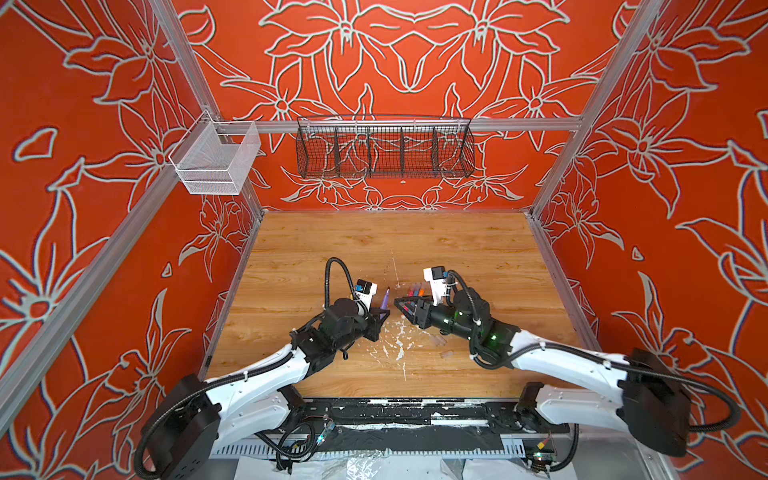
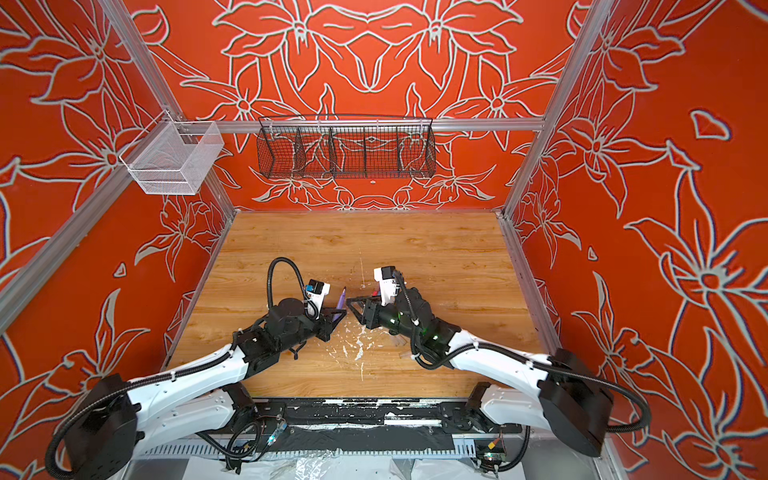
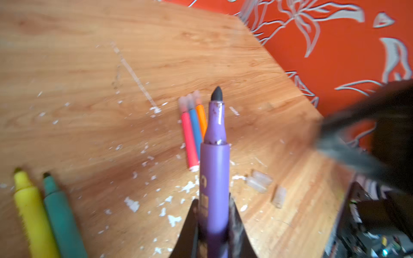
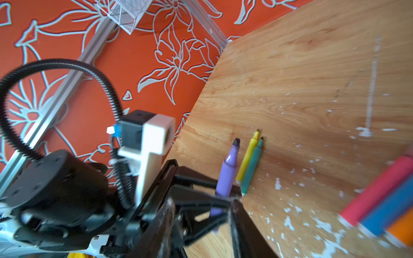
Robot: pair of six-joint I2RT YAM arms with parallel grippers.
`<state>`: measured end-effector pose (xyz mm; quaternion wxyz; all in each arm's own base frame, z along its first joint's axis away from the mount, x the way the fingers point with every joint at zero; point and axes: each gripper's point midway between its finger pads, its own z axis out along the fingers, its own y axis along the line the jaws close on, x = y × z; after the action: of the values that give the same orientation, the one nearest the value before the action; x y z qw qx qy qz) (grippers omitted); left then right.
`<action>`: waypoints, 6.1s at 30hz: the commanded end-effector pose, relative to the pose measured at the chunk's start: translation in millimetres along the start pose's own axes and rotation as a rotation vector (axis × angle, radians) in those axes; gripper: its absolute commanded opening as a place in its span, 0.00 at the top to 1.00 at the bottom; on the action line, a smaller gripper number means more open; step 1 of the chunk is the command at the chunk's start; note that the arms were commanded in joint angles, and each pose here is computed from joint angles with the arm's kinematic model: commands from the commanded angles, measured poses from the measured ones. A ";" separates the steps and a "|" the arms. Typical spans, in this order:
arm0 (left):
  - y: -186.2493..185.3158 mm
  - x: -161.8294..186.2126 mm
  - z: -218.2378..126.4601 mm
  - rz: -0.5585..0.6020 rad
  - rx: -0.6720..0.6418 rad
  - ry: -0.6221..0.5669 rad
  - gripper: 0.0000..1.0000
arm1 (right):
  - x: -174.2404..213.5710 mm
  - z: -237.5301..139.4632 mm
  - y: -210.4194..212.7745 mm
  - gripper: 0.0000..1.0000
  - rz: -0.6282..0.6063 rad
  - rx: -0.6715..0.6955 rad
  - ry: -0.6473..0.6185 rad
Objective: Insert the pens into the pen caps
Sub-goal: 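Hold the purple marker upright with the left gripper while the right gripper withdraws, then lower the right gripper over a translucent cap on the table and close on it, then lift the cap with the right gripper and bring it above the purple marker tip, then lower the cap onto the purple marker tip with the right gripper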
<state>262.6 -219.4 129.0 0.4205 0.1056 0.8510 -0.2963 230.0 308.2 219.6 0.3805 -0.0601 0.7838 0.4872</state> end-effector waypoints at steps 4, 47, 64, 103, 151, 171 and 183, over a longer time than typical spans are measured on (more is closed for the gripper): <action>17.0 7.1 12.8 -0.082 -0.027 0.015 1.00 | 40.1 -39.6 -70.9 0.55 -0.061 0.356 0.159; 13.0 2.6 -18.9 -0.056 -0.002 -0.053 1.00 | 111.7 -39.2 -161.5 0.69 -0.248 0.803 0.694; 11.3 2.3 -21.9 -0.061 0.008 -0.056 1.00 | 124.5 -30.1 -176.5 0.72 -0.253 0.849 0.760; -15.0 -1.6 -31.7 -0.065 0.165 -0.090 1.00 | 47.5 -23.4 -116.2 0.94 -0.195 0.646 0.289; -104.9 -10.1 -36.4 -0.004 0.384 -0.173 1.00 | -38.8 -15.7 16.6 1.00 0.042 -0.153 -0.307; -101.6 -12.7 -39.1 0.002 0.364 -0.185 1.00 | -22.6 -11.6 9.5 1.00 0.070 -0.158 -0.251; -104.8 -8.5 -37.4 0.006 0.385 -0.167 1.00 | -36.1 -15.0 23.8 1.00 0.022 -0.166 -0.269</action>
<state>199.0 -274.8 183.2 0.4556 0.1571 0.7548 -0.4451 237.0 293.9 249.0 0.4627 -0.0075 0.6934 0.5523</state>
